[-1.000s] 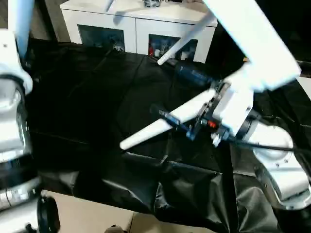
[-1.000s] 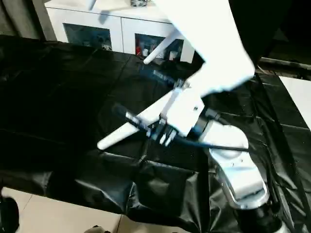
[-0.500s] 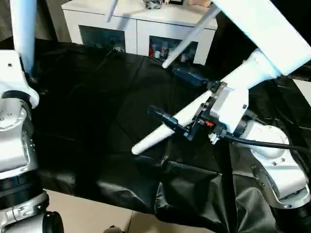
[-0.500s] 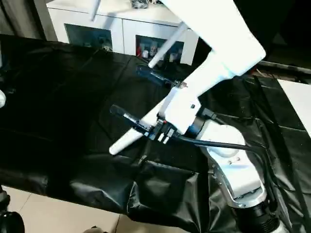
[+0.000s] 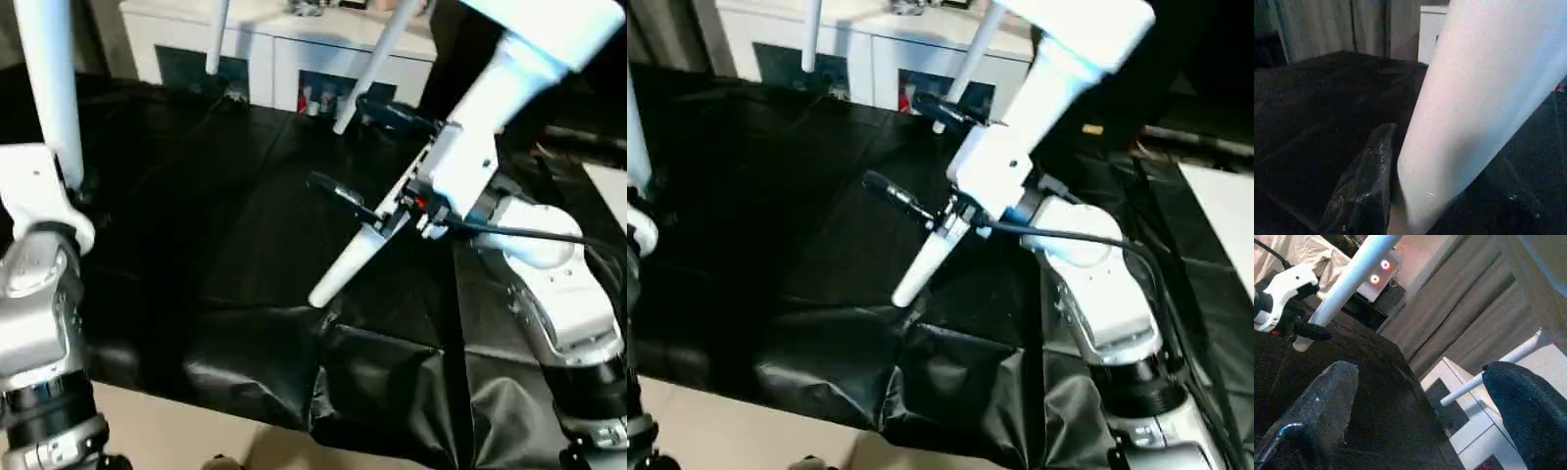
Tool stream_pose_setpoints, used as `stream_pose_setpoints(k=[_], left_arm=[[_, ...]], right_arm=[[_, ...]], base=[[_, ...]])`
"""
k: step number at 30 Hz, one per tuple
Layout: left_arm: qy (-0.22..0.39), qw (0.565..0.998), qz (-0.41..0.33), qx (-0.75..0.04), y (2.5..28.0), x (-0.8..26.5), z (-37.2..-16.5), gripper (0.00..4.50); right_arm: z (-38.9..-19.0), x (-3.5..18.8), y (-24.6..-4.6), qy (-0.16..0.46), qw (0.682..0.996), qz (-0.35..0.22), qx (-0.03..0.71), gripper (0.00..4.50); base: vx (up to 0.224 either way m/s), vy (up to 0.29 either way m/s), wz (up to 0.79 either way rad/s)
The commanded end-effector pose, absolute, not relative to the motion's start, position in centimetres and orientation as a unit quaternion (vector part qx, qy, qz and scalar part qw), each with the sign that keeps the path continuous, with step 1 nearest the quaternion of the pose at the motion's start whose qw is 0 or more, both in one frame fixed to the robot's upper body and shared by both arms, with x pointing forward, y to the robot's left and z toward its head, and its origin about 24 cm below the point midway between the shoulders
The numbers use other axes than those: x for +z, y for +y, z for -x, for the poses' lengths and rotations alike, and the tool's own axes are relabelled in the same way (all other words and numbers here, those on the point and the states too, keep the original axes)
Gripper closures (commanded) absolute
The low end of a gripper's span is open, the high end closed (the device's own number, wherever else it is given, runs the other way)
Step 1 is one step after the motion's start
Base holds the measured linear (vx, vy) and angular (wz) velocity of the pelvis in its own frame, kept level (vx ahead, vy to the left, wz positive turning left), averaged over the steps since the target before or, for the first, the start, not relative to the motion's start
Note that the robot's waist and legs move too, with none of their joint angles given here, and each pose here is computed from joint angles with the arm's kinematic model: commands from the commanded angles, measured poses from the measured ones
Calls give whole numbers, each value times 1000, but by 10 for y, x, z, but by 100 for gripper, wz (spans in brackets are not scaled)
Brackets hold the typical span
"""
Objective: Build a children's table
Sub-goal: Flip table
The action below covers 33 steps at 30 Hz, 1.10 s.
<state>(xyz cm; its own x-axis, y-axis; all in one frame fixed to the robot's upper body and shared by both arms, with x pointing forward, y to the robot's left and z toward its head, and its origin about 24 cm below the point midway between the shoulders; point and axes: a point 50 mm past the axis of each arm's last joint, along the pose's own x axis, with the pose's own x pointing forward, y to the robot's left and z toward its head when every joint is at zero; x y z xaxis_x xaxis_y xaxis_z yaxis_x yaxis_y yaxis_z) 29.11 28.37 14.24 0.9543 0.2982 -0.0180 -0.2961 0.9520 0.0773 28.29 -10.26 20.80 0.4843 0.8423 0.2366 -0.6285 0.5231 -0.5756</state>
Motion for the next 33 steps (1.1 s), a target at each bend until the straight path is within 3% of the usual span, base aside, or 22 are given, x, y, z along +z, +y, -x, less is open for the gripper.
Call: stream_pose_setpoints(k=[1, 7, 14, 20, 24, 29, 31, 33], left_arm=[[-35, 987, -16, 158, 295, 156, -286, 273], [-14, 992, -24, 120, 294, 146, -287, 273], [33, 994, -37, 100, 296, 115, -288, 279], [39, 992, -42, 116, 298, 110, -287, 299], [37, 992, -47, 115, 298, 110, -287, 303], [37, 992, -60, 106, 298, 105, -289, 304], [45, 992, -79, 88, 294, 99, -290, 304], [50, 990, -105, 75, 292, 96, -290, 304]], right_arm=[[-293, 198, -124, -215, 867, 207, 400, 0], [-282, 183, -106, -198, 868, 176, 419, 0], [-266, 135, -84, -103, 872, 152, 453, 0], [-256, 130, -78, -105, 873, 89, 468, 0], [-250, 128, -81, -105, 872, 75, 472, 0], [-246, 96, -96, -48, 889, 87, 448, 0], [-244, 80, -107, -18, 905, 65, 420, 0], [-241, 80, -113, -28, 918, 28, 395, 0]], base=[[0, 0, 0], [0, 0, 0], [0, 0, 0], [0, 0, 0], [0, 0, 0], [0, 0, 0], [0, 0, 0], [0, 0, 0]])
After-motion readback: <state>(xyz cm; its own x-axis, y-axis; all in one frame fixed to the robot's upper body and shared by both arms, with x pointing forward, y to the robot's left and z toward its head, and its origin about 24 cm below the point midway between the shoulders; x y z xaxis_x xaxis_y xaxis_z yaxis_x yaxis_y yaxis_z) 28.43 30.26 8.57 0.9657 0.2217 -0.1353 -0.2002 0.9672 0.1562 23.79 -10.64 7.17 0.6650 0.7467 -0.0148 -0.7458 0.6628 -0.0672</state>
